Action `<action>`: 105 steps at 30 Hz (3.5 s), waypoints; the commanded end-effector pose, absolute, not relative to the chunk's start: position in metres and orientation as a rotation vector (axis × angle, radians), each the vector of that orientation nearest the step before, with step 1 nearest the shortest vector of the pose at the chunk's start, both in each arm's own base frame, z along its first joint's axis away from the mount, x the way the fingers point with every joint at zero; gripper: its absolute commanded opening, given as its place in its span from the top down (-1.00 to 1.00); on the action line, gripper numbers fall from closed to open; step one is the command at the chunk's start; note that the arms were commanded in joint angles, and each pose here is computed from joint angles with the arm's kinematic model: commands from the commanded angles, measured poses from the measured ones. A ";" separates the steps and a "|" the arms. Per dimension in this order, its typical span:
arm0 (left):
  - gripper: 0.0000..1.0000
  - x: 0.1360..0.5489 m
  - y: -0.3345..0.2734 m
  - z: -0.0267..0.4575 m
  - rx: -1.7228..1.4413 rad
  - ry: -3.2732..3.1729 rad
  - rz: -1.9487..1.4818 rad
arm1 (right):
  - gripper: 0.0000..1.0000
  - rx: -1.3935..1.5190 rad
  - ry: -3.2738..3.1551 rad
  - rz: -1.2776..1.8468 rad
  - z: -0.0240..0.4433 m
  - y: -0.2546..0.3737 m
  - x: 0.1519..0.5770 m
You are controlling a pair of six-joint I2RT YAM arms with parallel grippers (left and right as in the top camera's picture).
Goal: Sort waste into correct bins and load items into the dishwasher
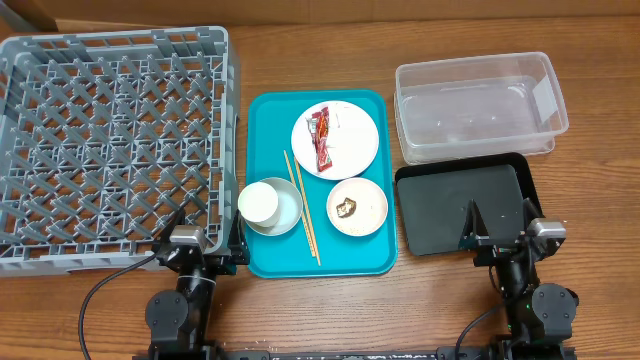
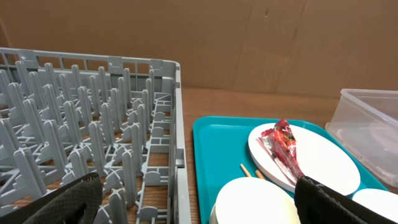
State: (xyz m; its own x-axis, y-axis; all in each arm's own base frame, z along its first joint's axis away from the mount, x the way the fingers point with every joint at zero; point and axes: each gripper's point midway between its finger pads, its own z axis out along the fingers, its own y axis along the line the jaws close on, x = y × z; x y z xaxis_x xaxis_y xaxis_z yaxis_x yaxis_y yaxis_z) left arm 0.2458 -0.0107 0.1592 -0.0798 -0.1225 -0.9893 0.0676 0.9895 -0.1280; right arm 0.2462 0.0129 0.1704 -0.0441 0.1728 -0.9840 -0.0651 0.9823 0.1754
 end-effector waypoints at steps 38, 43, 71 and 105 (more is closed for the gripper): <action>-0.99 0.246 -0.010 0.158 -0.039 1.639 -0.145 | -1.00 0.087 1.596 0.188 0.170 0.012 0.246; -1.00 0.246 -0.010 0.158 -0.039 1.639 -0.146 | -1.00 0.085 1.593 0.190 0.171 0.013 0.246; -1.00 0.233 -0.004 0.199 -0.173 1.793 -0.190 | -1.00 0.154 1.688 0.345 0.259 0.024 0.239; -1.00 0.219 0.045 0.203 -0.589 2.513 -0.043 | -0.99 -0.202 2.415 0.476 0.299 0.141 0.365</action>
State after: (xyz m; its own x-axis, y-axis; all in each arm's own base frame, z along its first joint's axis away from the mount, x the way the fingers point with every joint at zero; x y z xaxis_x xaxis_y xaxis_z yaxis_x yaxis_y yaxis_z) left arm 0.2198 0.0281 0.1920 -0.8071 -0.3385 -0.4838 -0.3150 0.9398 -0.1321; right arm 0.3460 0.1162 0.2939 -0.7913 0.0538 -0.6091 -0.2011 0.9178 0.3424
